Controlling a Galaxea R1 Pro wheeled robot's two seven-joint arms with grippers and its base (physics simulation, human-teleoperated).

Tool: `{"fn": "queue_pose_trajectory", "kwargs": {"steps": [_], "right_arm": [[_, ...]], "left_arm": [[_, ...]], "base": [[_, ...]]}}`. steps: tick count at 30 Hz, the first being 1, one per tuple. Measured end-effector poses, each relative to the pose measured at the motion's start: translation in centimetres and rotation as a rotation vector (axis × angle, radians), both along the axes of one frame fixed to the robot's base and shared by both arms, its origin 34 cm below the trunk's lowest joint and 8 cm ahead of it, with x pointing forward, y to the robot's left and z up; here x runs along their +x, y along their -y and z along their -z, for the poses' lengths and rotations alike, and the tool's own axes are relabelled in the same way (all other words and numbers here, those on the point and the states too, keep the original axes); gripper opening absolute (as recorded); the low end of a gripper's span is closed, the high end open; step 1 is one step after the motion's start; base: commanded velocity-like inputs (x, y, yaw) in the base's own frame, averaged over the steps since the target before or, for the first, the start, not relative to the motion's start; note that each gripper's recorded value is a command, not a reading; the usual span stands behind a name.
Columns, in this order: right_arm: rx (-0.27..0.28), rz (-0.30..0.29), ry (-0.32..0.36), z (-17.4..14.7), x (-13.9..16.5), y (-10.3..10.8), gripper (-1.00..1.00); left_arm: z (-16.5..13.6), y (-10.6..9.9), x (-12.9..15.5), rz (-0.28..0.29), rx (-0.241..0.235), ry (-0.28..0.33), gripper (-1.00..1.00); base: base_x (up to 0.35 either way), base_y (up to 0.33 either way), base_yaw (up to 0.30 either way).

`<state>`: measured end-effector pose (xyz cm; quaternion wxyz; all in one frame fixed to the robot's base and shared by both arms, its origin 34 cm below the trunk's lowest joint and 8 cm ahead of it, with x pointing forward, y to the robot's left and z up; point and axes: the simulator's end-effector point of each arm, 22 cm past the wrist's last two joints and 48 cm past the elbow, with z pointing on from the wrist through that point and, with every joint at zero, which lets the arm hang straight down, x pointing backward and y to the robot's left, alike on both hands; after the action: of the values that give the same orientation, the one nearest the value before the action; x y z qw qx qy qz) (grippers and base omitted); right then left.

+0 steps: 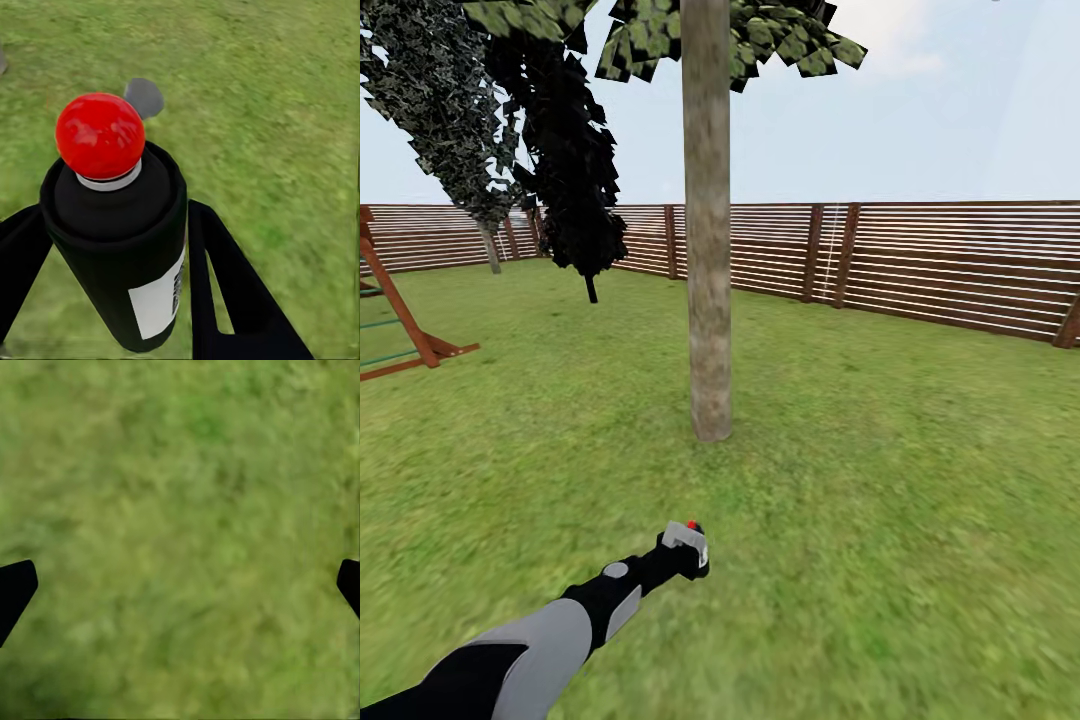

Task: In the garden, pick up the pesticide atomizer on the floor and spray pesticide onto both trees until each tree trunk is fully covered.

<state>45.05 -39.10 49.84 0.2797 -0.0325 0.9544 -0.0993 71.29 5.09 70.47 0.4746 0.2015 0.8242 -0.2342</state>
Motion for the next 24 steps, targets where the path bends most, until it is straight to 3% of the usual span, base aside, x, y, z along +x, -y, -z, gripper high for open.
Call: {"fn": "queue_pose_trajectory", "kwargs": {"steps": [2, 4, 6, 8, 9, 12, 17, 20, 22, 24], "right_arm": [[-0.05, 0.0, 0.059, -2.2, 3.4, 2.3, 1.0], [-0.083, -0.001, 0.105, -4.4, 6.4, 3.9, 1.0], [-0.062, -0.004, 0.091, -5.9, 9.6, 4.1, 1.0], [0.015, -0.04, 0.086, -7.8, 13.4, 3.2, 1.0], [0.08, -0.085, 0.092, -9.3, 15.5, 2.8, 1.0], [0.27, -0.244, 0.126, -13.4, 19.2, -0.6, 1.0], [0.519, -0.57, 0.187, -21.0, 20.3, -6.8, 1.0], [0.596, -0.683, 0.203, -23.4, 19.5, -8.5, 1.0], [0.615, -0.709, 0.215, -24.1, 19.3, -8.9, 1.0], [0.637, -0.72, 0.234, -24.8, 19.4, -9.3, 1.0]], "left_arm": [[0.5, -0.5, 0.2, -0.013, 0.015, -0.068, -1.0], [-0.4, -0.9, 1.3, -0.023, 0.024, -0.075, -1.0], [-1.3, -1.2, 2.1, -0.028, 0.029, -0.064, -1.0], [-1.4, -1.3, 2.2, -0.025, 0.035, -0.085, -1.0], [-1.6, -0.7, 1.9, 0.005, 0.02, -0.12, -1.0], [-4.1, 1.9, -0.6, 0.213, -0.097, -0.144, -1.0], [-6.6, -1.7, -2.9, 0.427, -0.152, -0.035, -1.0], [-6.8, -4.6, -3.5, 0.473, -0.134, 0.005, -1.0], [-6.5, -5.3, -4.0, 0.498, -0.112, 0.023, -1.0], [-5.0, -5.7, -5.3, 0.553, -0.052, 0.015, -1.0]], "base": [[0.0, 0.0, 0.0], [0.0, 0.0, 0.0], [0.0, 0.0, 0.0], [0.0, 0.0, 0.0], [0.0, 0.0, 0.0], [0.0, 0.0, 0.0], [0.0, 0.0, 0.0], [0.0, 0.0, 0.0], [0.0, 0.0, 0.0], [0.0, 0.0, 0.0]]}}
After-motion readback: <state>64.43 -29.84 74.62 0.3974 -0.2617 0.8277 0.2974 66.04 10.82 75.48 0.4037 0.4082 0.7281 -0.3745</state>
